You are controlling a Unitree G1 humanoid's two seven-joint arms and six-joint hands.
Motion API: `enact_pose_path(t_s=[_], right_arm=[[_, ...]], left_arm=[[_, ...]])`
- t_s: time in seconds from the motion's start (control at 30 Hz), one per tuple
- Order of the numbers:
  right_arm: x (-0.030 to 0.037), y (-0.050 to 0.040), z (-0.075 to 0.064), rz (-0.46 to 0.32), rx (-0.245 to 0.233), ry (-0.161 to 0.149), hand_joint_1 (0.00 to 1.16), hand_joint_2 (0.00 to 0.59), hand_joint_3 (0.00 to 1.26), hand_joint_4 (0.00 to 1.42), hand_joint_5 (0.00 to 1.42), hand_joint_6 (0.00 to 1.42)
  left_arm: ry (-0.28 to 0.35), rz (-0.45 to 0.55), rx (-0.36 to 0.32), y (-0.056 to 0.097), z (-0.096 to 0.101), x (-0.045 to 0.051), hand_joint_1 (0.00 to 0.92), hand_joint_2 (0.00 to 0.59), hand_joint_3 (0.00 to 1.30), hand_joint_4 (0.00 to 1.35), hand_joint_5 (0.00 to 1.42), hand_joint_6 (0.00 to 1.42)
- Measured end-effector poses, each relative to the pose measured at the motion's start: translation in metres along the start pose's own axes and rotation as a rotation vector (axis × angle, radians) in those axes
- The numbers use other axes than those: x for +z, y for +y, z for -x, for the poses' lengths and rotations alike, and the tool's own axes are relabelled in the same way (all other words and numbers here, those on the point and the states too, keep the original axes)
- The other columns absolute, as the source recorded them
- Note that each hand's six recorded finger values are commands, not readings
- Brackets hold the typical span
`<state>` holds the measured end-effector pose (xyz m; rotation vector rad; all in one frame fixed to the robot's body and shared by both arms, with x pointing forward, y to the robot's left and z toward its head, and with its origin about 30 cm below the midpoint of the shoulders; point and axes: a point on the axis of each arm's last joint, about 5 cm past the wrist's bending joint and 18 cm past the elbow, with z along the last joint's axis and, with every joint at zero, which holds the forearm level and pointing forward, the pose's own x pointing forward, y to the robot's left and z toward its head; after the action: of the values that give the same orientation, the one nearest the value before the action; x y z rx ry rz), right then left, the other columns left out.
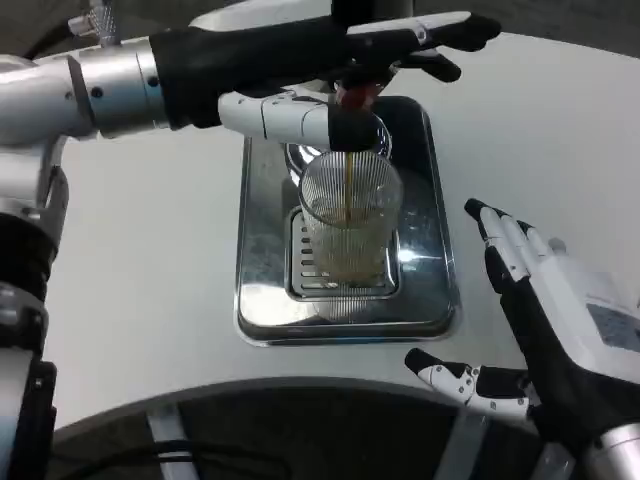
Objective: Grasp the cup under the faucet to collect the drink, then remove the cup.
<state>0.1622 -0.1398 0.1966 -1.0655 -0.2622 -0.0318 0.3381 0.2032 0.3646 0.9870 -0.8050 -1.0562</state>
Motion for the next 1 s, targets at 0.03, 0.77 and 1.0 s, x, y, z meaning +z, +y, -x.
enact_pose_path(t_s=[0.03,0.77,1.0], right_arm=[[-0.0001,0.0,0.0,-0.002,0.0,-0.001,0.7,0.223,0.0,0.0,0.0,0.0],[-0.0023,0.0172,-0.033,-0.174,0.009,-0.031,0.66,0.217,0.0,0.0,0.0,0.0],[0.0021,0.023,-0.047,-0.2,0.01,-0.042,0.65,0.215,0.0,0.0,0.0,0.0]], left_arm=[[0.0,-0.004,-0.001,0.0,0.0,0.0,0.0,0.082,0.04,0.0,0.1,0.0],[0.056,-0.055,0.004,-0.005,0.009,-0.0024,0.0,0.084,0.04,0.0,0.1,0.0],[0.071,-0.047,0.012,-0.006,0.012,-0.0041,0.0,0.085,0.04,0.0,0.11,0.0]])
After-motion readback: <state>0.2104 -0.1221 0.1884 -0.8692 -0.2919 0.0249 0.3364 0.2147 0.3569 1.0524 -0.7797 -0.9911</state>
